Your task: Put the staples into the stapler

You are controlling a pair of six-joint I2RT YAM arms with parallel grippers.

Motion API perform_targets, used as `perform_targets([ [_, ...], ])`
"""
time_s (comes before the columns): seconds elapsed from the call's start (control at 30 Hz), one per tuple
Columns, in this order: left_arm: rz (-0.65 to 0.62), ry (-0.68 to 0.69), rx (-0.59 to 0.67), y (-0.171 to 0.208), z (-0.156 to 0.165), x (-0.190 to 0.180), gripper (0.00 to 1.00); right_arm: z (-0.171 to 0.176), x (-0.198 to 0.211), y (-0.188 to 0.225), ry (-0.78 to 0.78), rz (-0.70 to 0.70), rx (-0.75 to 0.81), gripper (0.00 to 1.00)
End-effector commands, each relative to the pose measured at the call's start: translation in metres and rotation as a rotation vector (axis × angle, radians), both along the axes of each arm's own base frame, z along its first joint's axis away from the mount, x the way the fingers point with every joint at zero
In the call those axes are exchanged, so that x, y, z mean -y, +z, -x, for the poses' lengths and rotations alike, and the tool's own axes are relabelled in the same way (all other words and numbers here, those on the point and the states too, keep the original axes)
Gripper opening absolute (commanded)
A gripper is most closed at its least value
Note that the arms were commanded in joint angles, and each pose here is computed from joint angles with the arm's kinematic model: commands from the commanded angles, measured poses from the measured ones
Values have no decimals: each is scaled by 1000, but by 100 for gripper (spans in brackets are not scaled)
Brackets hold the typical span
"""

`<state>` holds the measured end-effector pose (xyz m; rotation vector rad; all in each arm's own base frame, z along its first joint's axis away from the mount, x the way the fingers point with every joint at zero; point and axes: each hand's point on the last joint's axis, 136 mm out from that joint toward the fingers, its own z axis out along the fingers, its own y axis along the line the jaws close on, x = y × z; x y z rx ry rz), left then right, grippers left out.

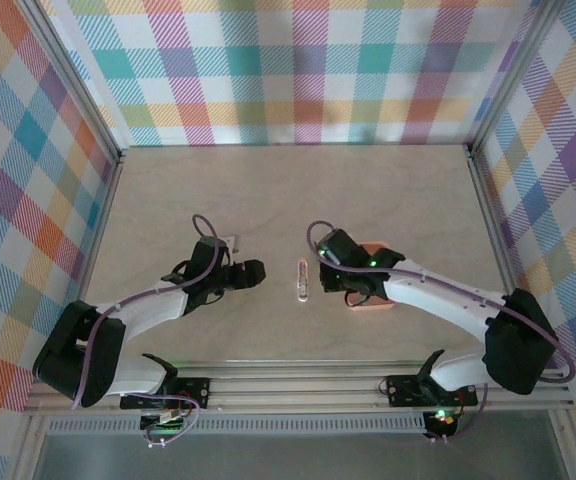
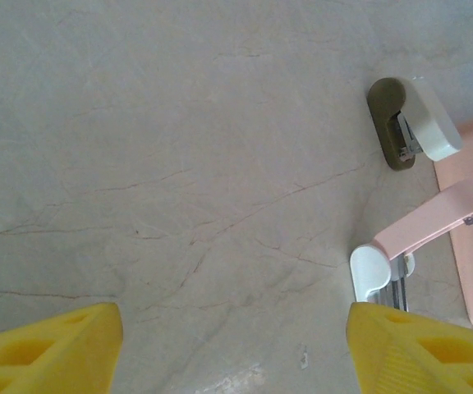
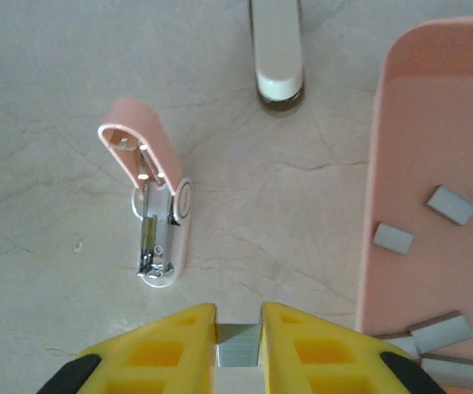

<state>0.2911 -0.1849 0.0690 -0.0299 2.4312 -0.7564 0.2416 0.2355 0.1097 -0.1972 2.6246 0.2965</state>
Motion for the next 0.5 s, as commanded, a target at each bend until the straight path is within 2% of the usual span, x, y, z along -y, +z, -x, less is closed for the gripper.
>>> perform_targets([
  [0.0, 19, 4, 57, 10, 0, -3, 73, -1, -15, -2, -32, 14, 16, 20],
  [0.23, -26, 22, 86, 7, 9, -17, 77, 3, -44, -16, 9, 52, -3, 20],
  [0.47, -80, 37, 117, 2, 15, -25, 93, 2, -57, -24, 23, 47, -24, 20],
])
